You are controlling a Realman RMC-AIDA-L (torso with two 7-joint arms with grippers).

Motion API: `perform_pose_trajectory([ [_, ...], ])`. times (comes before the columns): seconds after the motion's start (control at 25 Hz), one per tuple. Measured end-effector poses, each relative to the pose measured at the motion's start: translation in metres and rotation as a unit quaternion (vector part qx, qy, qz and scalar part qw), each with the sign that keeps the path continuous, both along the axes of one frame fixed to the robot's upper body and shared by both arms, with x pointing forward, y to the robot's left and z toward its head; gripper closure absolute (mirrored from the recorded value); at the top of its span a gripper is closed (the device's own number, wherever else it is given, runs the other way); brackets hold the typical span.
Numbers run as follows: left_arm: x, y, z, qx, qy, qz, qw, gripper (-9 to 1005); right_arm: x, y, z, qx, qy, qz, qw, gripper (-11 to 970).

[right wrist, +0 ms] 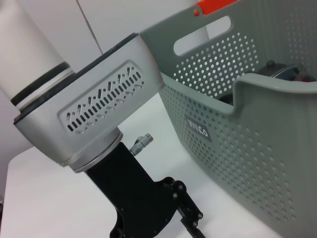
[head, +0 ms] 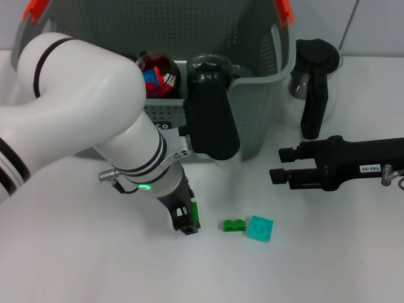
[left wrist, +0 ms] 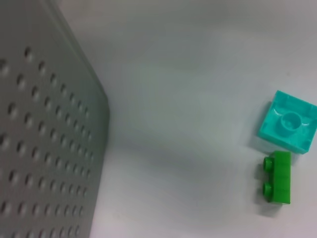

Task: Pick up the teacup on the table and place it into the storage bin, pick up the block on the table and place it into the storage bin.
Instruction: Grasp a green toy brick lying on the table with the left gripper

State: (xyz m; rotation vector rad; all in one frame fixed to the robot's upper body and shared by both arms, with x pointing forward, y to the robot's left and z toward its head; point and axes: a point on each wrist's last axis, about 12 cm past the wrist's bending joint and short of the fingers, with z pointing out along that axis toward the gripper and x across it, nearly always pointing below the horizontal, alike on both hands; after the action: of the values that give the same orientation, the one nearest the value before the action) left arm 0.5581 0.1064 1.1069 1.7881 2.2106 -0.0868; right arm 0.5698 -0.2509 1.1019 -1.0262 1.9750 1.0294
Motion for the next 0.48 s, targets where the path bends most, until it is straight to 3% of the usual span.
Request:
perform_pose_trajectory([
  [0.48, -0.0009, -0.002, -0.0013, 0.01, 0.004, -0.008, 1.0, 573, 0.0002, -0.001, -0.0003, -0.001, 0.0, -0.002, 1.0, 316],
])
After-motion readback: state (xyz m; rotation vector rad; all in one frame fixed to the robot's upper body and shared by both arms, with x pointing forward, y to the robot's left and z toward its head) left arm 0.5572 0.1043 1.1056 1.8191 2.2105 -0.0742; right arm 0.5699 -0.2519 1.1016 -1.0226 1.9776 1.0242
